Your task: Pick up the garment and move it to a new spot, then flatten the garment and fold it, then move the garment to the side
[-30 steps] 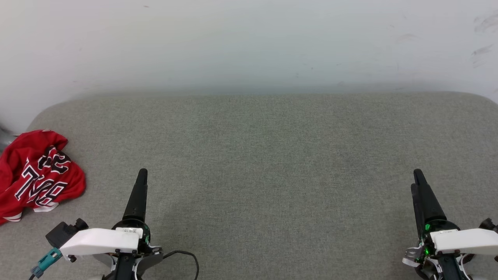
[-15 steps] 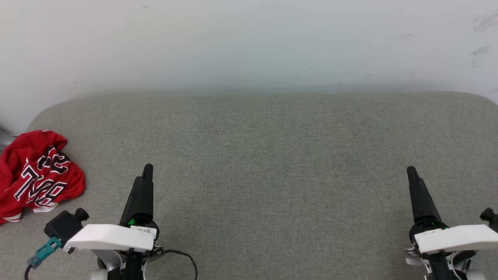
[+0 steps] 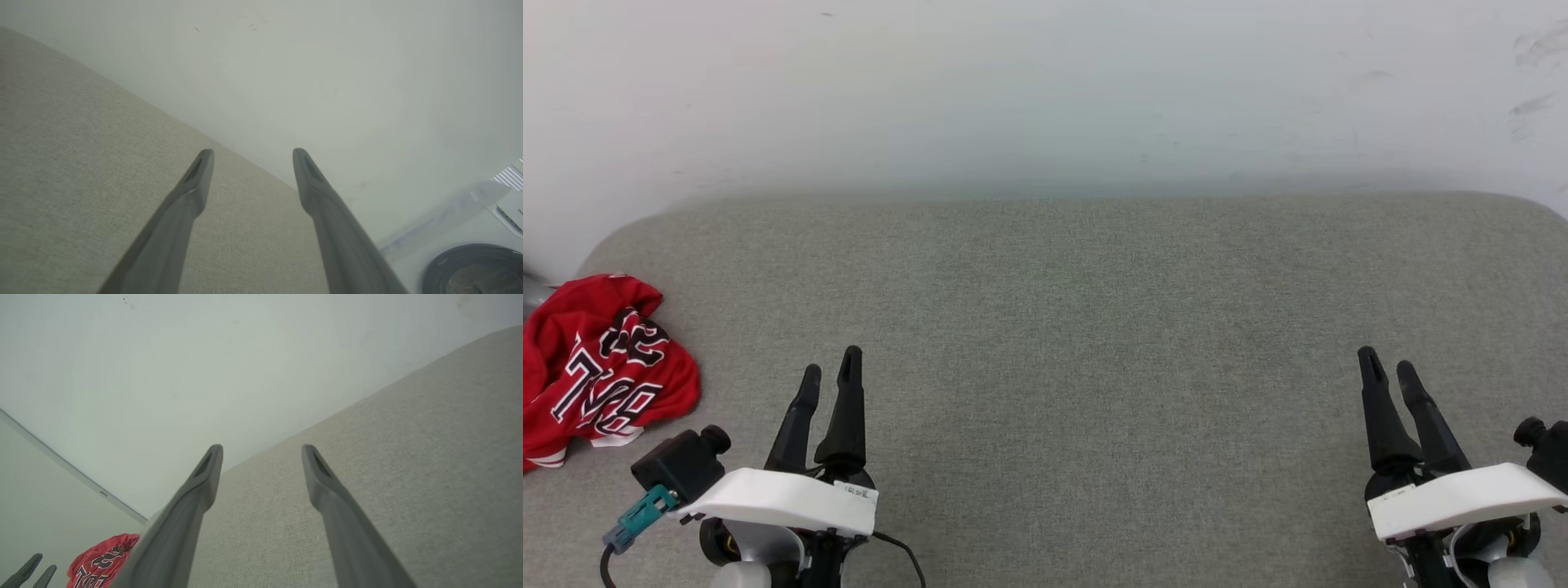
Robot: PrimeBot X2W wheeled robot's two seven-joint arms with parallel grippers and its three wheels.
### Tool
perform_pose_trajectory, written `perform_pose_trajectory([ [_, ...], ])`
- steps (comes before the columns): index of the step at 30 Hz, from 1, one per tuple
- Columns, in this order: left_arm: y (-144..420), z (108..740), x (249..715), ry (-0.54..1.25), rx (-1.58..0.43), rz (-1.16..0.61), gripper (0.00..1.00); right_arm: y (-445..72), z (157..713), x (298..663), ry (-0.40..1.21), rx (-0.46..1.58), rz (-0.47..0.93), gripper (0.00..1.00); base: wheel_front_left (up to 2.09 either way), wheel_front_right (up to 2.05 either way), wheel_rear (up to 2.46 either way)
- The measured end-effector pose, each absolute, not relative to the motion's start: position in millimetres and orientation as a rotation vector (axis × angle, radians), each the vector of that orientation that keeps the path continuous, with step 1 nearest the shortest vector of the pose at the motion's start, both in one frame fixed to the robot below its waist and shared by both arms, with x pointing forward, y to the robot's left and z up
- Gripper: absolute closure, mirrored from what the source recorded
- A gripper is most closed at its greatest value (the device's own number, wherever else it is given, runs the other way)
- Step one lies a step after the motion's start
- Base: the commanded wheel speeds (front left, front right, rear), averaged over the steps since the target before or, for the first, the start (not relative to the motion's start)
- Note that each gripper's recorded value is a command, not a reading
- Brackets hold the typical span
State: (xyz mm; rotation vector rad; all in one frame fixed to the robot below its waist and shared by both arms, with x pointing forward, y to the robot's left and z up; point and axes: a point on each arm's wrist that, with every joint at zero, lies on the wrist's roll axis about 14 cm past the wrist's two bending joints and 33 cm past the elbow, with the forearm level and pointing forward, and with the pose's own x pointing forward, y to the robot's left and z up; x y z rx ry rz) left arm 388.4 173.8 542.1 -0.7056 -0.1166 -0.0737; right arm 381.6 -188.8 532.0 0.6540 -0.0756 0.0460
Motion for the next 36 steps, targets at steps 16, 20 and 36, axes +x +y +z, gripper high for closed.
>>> perform_pose_trajectory([
  [16,171.6,539.1,387.2,-0.125,-0.461,-0.08,0.0,-185.8,535.3,379.0,-0.074,0.398,0.059,0.0,0.0,0.0,0.0],
  [20,171.4,537.2,387.1,-0.123,-0.411,-0.079,0.0,-184.1,535.1,378.5,-0.071,0.36,0.063,0.0,0.0,0.0,0.0],
  [36,169.3,531.8,386.2,-0.121,-0.26,-0.083,0.0,-181.4,537.2,377.6,-0.066,0.233,0.071,0.0,0.0,0.0,0.0],
])
